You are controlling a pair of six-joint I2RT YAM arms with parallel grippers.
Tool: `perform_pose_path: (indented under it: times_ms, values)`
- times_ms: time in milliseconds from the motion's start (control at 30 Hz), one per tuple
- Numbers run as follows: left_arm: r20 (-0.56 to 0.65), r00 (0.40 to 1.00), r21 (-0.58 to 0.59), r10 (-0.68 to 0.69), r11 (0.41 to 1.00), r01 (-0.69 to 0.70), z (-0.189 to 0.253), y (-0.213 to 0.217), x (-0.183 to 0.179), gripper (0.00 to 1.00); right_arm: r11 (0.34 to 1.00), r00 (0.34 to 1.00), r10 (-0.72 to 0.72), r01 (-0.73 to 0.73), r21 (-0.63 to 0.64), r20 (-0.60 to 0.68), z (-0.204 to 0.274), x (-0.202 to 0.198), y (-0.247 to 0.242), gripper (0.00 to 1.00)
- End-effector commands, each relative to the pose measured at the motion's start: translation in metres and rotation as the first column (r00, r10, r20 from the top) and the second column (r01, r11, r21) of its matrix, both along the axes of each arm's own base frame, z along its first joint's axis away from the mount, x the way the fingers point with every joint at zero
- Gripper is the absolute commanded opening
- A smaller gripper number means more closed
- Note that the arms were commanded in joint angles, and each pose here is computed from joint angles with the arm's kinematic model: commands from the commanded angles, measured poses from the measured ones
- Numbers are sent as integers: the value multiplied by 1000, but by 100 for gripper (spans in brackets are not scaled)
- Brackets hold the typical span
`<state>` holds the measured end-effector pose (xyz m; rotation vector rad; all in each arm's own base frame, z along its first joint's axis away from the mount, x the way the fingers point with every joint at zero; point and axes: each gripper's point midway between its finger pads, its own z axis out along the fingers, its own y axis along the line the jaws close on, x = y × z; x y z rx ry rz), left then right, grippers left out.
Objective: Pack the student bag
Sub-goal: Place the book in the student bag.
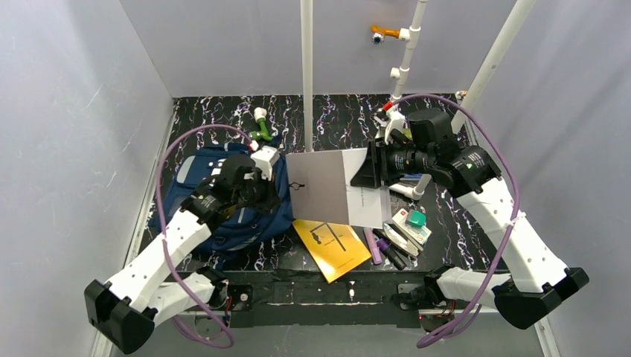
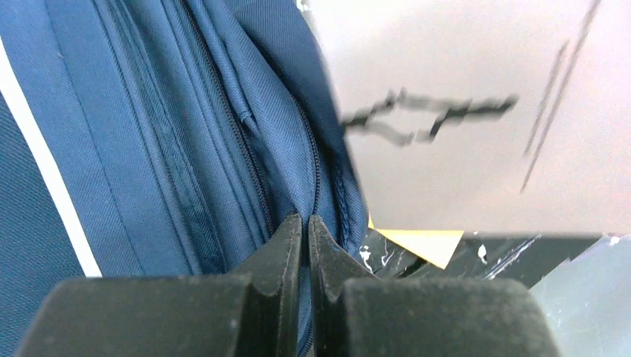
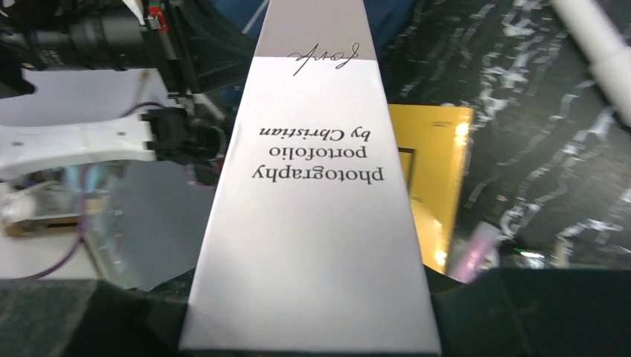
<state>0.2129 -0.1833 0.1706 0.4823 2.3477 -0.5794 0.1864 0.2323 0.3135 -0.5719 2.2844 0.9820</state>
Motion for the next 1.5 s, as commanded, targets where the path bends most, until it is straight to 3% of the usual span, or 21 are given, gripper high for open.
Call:
perform_pose_path:
  times_ms: [0, 167, 300, 467, 767, 967, 1067, 1133, 1267, 1467]
  values:
    - [129, 992, -51, -4, 999, 11, 50, -1, 10, 0, 959, 992, 118, -103, 263, -41, 44, -14, 36, 1]
    - [102, 995, -66, -17, 998, 23, 52, -8, 13, 0, 943, 990, 127, -100, 319, -68, 47, -14, 44, 1]
    - [135, 990, -89, 35, 996, -23, 62, -3, 18, 0, 985, 989, -33, 57, 165, -146, -18, 2, 27, 1]
    - [209, 975, -104, 72, 993, -51, 85, 5, 21, 0, 983, 948, -157, 177, 51, -277, -98, 1, 12, 1]
    - [234, 968, -115, 87, 991, -61, 96, 8, 20, 0, 976, 934, -215, 199, -85, -284, -145, 0, -11, 1]
    - [320, 932, -83, 169, 985, -150, 112, 28, 32, 0, 983, 966, -173, 158, -89, -192, -95, 5, -15, 1]
    - [433, 883, -93, 184, 983, -159, 130, 39, 33, 0, 951, 964, -258, 243, -194, -61, -59, 17, -43, 1]
    - [520, 834, -130, 187, 982, -139, 147, 41, 34, 0, 945, 962, -268, 253, -208, -44, -44, 18, -47, 1]
    - [610, 777, -140, 156, 986, -88, 168, 43, 28, 0, 993, 983, -117, 119, 9, -139, -8, 9, -3, 1]
    - [698, 701, -103, 145, 989, -102, 183, 58, 25, 0, 970, 978, 1, 49, 237, -209, 54, 16, 40, 1]
